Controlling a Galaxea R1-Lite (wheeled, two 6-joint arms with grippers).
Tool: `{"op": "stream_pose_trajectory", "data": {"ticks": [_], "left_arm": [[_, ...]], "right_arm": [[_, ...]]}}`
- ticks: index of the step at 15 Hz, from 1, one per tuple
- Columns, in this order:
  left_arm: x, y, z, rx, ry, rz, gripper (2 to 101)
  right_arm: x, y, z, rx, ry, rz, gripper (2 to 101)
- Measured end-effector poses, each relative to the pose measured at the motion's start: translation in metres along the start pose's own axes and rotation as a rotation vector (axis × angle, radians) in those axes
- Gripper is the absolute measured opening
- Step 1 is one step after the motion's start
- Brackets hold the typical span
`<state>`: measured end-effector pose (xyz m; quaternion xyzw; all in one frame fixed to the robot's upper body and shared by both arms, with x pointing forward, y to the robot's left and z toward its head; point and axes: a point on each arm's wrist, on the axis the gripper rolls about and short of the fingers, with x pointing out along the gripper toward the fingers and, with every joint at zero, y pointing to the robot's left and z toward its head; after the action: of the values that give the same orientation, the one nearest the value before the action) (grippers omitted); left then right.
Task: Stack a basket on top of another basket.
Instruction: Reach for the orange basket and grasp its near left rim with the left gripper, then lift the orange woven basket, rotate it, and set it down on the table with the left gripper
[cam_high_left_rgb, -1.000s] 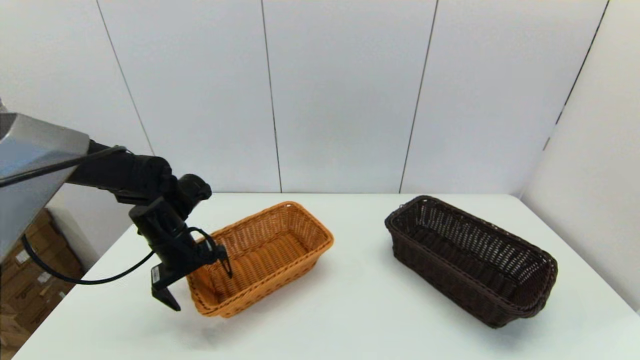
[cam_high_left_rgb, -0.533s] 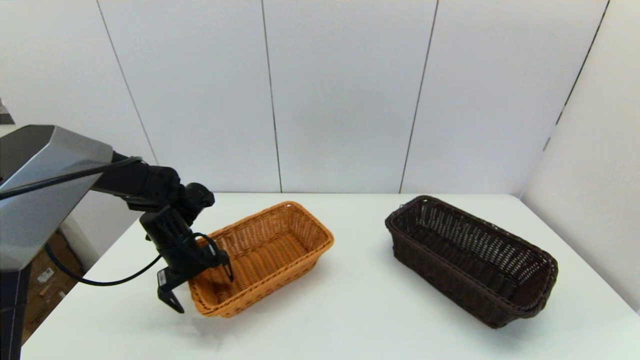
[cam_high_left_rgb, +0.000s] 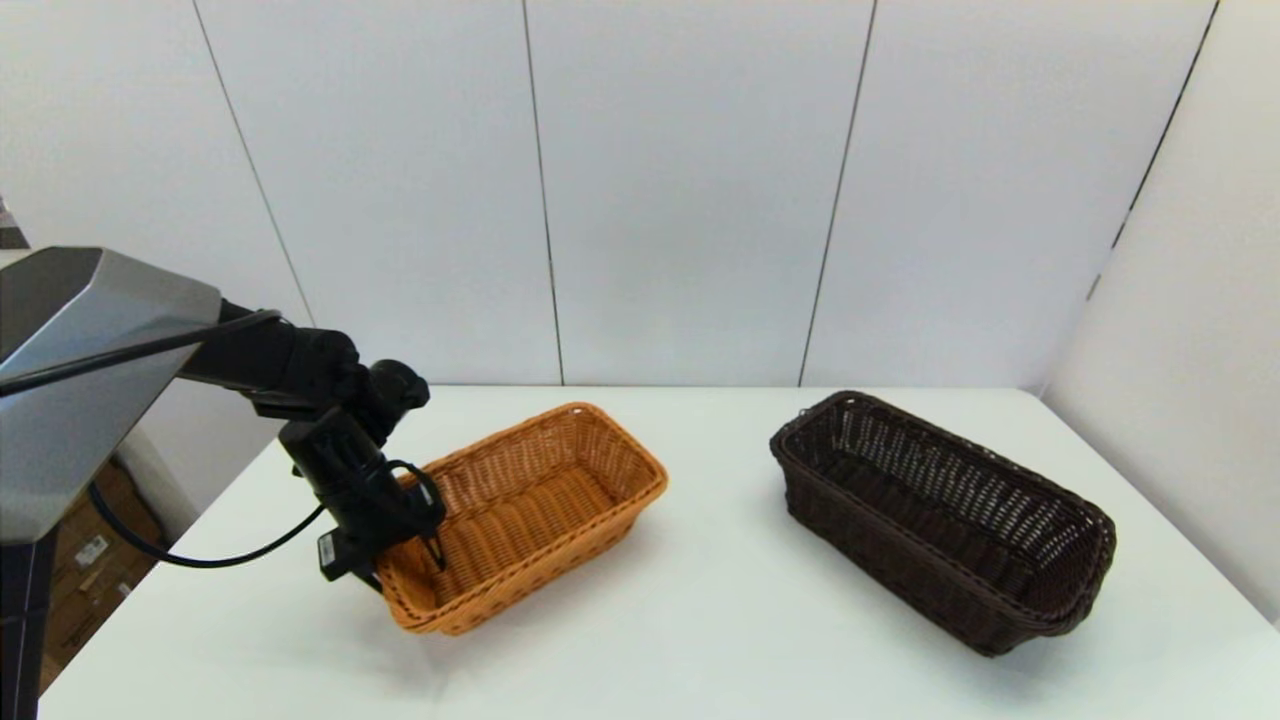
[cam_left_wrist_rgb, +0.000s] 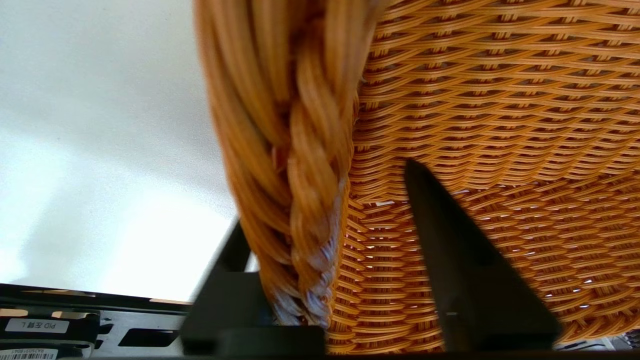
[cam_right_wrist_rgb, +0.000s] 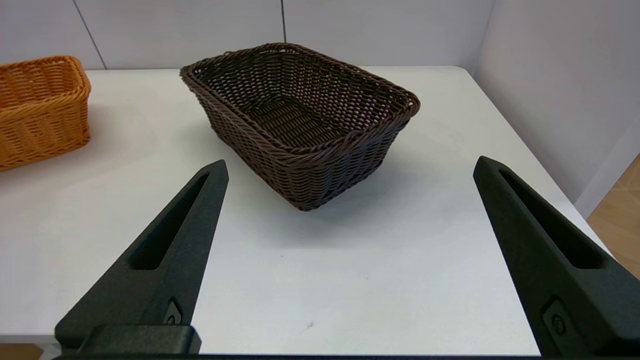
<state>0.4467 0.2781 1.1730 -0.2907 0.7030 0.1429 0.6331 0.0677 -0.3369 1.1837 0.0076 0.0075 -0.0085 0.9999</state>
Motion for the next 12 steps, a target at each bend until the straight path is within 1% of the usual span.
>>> {"op": "stream_pose_trajectory", "data": {"ticks": [1,2,7,9,12], "left_arm": [[0.0,0.0,0.0,0.0,0.0,0.0,22.0],[0.0,0.0,0.0,0.002,-0.002,-0.003,15.6],[-0.001,0.0,0.0,0.002,-0.002,-0.005,15.5],[-0.008,0.002,0.0,0.002,0.0,-0.033,15.4],[-0.027,0.008,-0.001,0.032,-0.02,-0.087,15.0]], "right_arm": [[0.0,0.0,0.0,0.0,0.0,0.0,97.3],[0.0,0.0,0.0,0.0,0.0,0.0,97.3],[0.0,0.0,0.0,0.0,0.0,0.0,97.3],[0.0,0.0,0.0,0.0,0.0,0.0,97.3],[0.0,0.0,0.0,0.0,0.001,0.0,97.3]]}}
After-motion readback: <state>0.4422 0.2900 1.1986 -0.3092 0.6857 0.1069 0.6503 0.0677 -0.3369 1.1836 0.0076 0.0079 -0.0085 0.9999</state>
